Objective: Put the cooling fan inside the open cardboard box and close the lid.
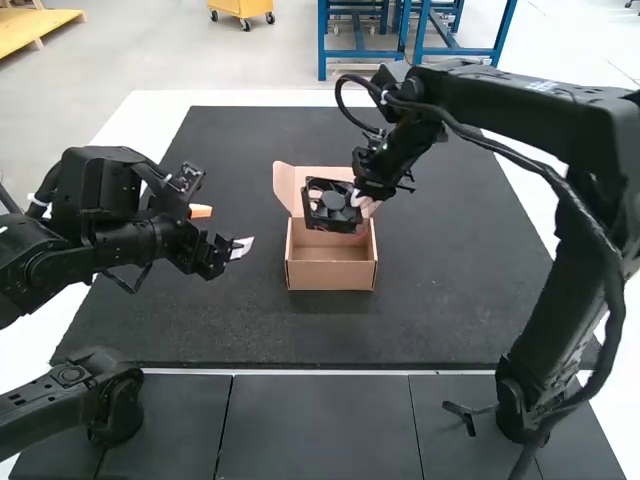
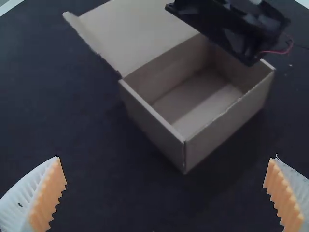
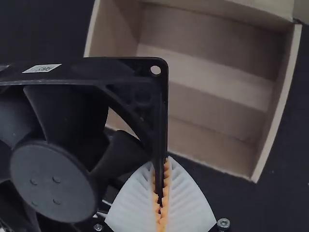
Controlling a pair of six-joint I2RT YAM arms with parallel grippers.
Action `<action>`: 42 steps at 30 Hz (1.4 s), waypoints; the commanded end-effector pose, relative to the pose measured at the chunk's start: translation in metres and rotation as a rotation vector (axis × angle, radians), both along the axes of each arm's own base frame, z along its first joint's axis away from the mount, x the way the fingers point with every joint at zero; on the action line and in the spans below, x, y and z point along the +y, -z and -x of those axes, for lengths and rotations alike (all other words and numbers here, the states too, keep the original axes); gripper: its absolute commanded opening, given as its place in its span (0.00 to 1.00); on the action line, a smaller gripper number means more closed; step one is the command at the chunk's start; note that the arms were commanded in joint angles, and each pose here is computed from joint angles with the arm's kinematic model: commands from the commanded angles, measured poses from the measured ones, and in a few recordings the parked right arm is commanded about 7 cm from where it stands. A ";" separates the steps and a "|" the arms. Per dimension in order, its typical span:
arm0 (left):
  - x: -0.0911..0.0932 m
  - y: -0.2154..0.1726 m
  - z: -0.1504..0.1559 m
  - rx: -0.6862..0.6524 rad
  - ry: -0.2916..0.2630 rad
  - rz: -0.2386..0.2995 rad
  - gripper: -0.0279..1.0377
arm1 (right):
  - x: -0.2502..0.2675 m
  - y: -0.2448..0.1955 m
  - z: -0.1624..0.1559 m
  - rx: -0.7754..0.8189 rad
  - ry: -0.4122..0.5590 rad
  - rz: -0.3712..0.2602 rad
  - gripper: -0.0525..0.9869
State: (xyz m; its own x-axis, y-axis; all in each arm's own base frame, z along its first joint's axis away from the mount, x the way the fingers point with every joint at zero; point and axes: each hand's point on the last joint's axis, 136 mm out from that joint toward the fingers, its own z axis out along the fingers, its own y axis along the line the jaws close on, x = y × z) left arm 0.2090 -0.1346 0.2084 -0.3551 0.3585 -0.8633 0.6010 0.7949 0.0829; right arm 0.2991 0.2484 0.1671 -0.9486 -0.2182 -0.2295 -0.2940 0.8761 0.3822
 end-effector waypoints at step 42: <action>-0.003 -0.018 -0.011 -0.112 -0.002 0.017 0.94 | 0.012 0.073 -0.041 0.029 0.007 0.172 0.03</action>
